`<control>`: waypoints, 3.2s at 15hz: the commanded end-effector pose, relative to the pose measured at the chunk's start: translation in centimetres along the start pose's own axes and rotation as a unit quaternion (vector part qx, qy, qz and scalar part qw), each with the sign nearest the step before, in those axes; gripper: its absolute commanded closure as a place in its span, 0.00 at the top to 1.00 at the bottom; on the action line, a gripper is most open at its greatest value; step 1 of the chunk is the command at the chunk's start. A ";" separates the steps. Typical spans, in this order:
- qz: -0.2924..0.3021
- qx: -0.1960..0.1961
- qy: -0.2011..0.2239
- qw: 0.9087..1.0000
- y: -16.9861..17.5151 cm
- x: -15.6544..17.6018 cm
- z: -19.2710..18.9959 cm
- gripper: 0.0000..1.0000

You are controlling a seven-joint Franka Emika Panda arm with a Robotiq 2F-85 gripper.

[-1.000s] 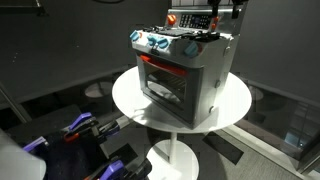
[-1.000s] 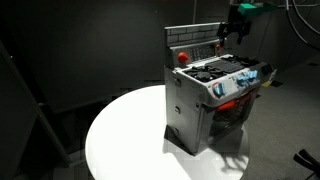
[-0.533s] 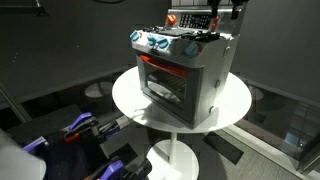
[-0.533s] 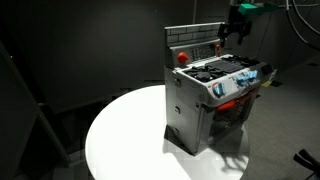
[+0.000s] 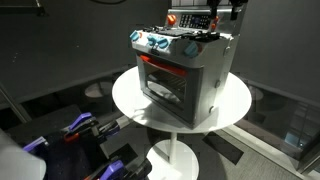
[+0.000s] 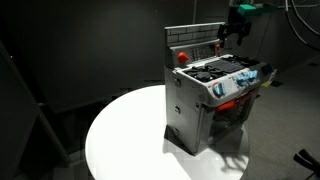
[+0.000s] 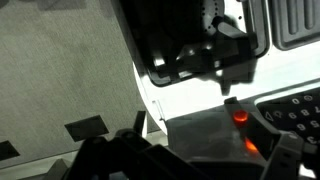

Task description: Press the top right orange button on the stove

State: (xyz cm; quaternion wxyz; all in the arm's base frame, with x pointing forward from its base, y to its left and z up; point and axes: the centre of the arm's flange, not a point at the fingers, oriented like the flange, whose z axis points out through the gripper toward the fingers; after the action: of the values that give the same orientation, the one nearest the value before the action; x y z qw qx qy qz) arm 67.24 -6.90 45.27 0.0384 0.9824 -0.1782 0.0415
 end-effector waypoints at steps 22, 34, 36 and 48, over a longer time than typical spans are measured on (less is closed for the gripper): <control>0.006 -0.004 -0.034 0.999 0.9 -0.9 0.1 1.00; 0.012 -0.024 -0.071 0.997 6.4 -12.2 -2.0 1.00; 0.009 -0.024 -0.064 0.998 7.1 -14.3 -2.1 1.00; 0.015 -0.004 -0.065 0.998 8.9 -19.4 -2.0 1.00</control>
State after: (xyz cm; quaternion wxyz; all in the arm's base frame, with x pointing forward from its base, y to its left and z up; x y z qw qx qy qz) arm 45.88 -8.32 46.00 0.0304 0.9800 -0.1951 -0.0223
